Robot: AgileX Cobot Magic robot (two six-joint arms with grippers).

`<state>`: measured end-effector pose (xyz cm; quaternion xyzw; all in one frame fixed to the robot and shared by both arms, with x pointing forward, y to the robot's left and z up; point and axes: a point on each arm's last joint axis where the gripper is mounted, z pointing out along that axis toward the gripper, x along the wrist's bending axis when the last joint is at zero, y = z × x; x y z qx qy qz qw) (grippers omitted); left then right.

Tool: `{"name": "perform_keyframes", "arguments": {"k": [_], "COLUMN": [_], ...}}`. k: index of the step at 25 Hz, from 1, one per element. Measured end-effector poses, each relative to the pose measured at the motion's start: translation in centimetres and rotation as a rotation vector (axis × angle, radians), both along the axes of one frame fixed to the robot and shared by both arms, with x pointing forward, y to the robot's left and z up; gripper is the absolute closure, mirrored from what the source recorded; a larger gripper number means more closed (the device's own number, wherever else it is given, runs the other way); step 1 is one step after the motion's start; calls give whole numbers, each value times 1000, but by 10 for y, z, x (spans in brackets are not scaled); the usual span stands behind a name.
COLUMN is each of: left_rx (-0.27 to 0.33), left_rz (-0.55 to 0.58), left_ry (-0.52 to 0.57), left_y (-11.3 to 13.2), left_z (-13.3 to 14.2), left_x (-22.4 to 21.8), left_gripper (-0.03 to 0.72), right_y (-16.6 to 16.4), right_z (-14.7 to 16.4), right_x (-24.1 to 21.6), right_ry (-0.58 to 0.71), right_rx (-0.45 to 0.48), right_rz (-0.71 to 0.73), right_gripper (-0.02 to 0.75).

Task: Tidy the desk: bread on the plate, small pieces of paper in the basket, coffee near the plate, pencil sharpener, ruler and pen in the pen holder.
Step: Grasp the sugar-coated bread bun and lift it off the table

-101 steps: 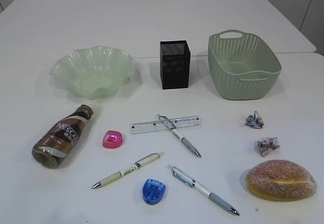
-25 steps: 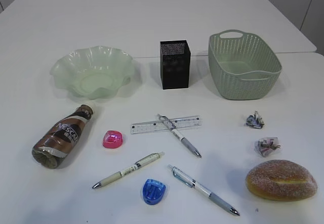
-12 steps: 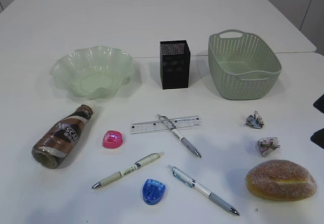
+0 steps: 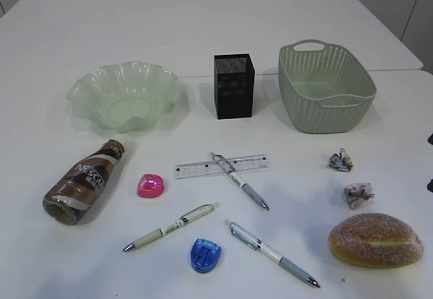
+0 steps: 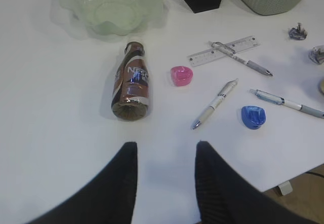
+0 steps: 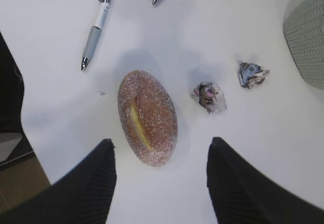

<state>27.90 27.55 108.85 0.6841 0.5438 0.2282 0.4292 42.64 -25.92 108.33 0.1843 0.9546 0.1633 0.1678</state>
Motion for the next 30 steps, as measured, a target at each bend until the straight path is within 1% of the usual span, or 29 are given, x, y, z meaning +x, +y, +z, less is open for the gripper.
{"name": "perform_keyframes", "arguments": {"k": [4,9,14,20,29,30], "left_rx": [0,0,0,-4,-8,-8], "left_rz": [0,0,0,-1,-3,-3], "left_ry": [0,-1,-1,0,1,1], "left_y": [0,0,0,0,-1,-1], "left_z": [0,0,0,0,0,0], "left_x": [0,0,0,0,0,0], "left_gripper": [421,421,421,421,421,421], "right_y": [-4,-7,-8,-9,-11,-11], "right_z": [-1,-4,-24,-39,-62,-67], "right_x": [0,0,-3,-2,-6,-5], "right_ry": [2,13,69,43,29,33], "right_rx": [-48,-78,-84,-85,-137,-151], "right_rz": [-10,-32,-39,-48,20,43], "right_gripper": [280,280,280,280,277,256]}}
